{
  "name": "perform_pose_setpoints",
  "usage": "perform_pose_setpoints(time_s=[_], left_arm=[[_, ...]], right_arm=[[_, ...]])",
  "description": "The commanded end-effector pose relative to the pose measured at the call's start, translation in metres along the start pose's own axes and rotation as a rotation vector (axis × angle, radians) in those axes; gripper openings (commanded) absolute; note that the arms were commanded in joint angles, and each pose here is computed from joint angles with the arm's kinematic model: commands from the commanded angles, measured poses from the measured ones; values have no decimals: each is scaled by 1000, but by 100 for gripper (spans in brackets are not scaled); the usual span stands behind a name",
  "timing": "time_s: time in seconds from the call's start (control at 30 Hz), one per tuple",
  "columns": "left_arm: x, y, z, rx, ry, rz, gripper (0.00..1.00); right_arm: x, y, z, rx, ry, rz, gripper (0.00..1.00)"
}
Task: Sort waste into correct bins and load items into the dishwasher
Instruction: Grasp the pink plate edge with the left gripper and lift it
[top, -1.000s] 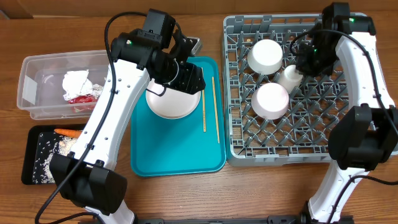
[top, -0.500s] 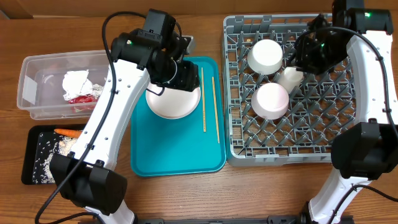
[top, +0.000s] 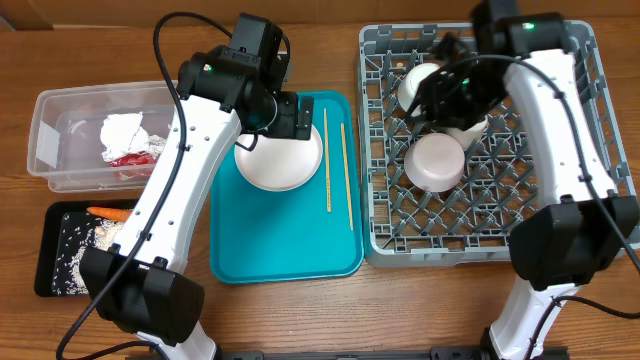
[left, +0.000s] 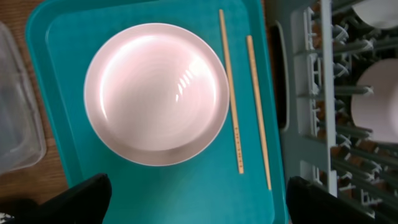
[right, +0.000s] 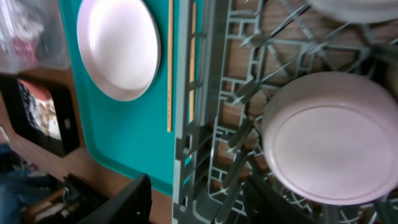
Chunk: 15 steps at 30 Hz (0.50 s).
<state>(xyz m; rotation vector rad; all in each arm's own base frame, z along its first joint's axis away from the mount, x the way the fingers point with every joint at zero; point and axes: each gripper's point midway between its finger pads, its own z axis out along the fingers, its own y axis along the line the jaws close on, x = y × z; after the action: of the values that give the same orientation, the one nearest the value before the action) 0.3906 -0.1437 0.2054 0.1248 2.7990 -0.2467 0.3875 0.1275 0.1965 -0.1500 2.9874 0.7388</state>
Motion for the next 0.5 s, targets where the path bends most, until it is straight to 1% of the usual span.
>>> perform_pose_setpoints(time_s=[0.0,0.2,0.3,0.47], left_arm=[[-4,7,8,-58,-2,-23,86],[-1,11,43,-80,70,-30,86],[4,20,75,-105,136,-43,82],[7,45,97,-129,186,-136,81]], right_arm=[[2,10,-11,45,-30,-56,52],[2,5,-10,82,-30,-59,55],[3,2,-10,97,-25,-55,56],[4,1,-11,105,-22,-54,56]])
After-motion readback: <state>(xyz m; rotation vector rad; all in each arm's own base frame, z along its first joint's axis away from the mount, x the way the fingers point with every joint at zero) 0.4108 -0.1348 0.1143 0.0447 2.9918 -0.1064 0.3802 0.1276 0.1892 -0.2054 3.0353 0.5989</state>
